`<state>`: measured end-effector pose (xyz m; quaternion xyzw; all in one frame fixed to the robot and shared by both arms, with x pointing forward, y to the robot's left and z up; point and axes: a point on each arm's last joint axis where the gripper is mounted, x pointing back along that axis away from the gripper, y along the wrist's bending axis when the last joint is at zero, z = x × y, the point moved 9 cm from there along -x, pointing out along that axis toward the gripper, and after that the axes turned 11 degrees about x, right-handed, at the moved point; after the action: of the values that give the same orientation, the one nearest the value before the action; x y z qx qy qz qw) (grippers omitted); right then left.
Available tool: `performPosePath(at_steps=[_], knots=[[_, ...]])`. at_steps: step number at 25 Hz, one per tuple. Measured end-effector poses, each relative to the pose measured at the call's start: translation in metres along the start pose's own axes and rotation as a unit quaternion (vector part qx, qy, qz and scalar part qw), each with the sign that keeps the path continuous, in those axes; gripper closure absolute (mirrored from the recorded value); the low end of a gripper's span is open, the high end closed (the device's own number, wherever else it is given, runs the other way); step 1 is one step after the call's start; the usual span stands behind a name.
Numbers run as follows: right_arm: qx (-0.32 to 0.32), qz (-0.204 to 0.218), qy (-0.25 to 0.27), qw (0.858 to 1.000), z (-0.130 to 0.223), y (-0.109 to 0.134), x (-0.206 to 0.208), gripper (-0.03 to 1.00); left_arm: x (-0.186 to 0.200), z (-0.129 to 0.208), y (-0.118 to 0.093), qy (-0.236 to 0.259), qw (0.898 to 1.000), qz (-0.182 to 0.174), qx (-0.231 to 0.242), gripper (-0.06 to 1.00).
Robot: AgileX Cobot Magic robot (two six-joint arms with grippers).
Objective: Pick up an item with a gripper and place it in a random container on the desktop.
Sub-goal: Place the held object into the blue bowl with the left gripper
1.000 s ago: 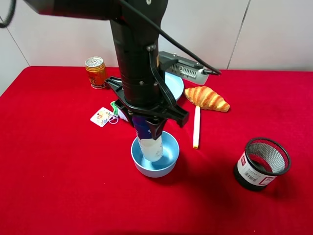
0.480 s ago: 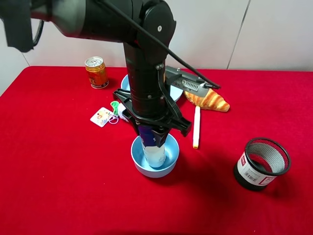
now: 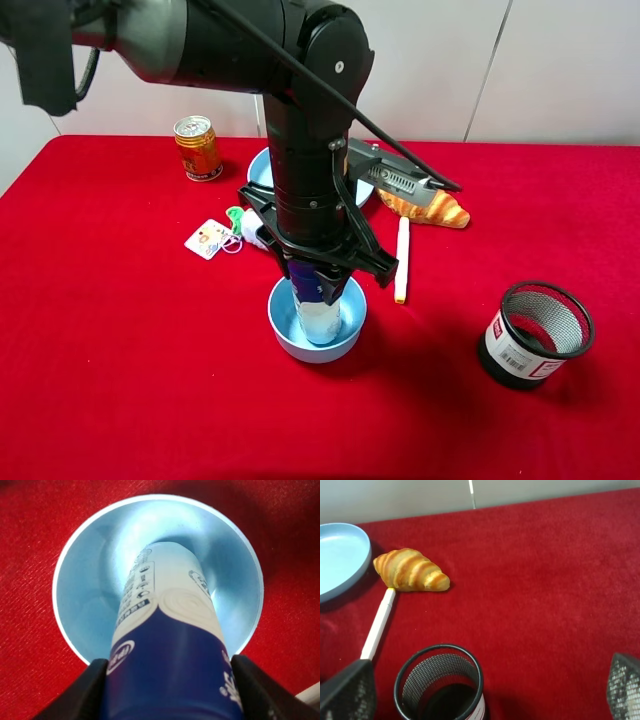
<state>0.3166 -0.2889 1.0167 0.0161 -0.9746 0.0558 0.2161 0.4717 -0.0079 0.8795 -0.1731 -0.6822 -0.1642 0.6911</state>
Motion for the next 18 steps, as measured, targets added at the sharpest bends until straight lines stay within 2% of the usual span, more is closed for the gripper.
performPosePath(at_steps=[6,12,18], knots=[[0.0,0.0,0.0,1.0,0.0,0.0,0.0,0.28,-0.0011,-0.0028,-0.0025,-0.008,1.0,0.003,-0.01,0.32],[0.0,0.0,0.0,1.0,0.0,0.0,0.0,0.28,-0.001,-0.0033,-0.0028,-0.009,1.0,0.004,-0.016,0.01],[0.0,0.0,0.0,1.0,0.0,0.0,0.0,0.28,-0.001,-0.0032,-0.0029,-0.009,1.0,0.004,-0.017,-0.04]])
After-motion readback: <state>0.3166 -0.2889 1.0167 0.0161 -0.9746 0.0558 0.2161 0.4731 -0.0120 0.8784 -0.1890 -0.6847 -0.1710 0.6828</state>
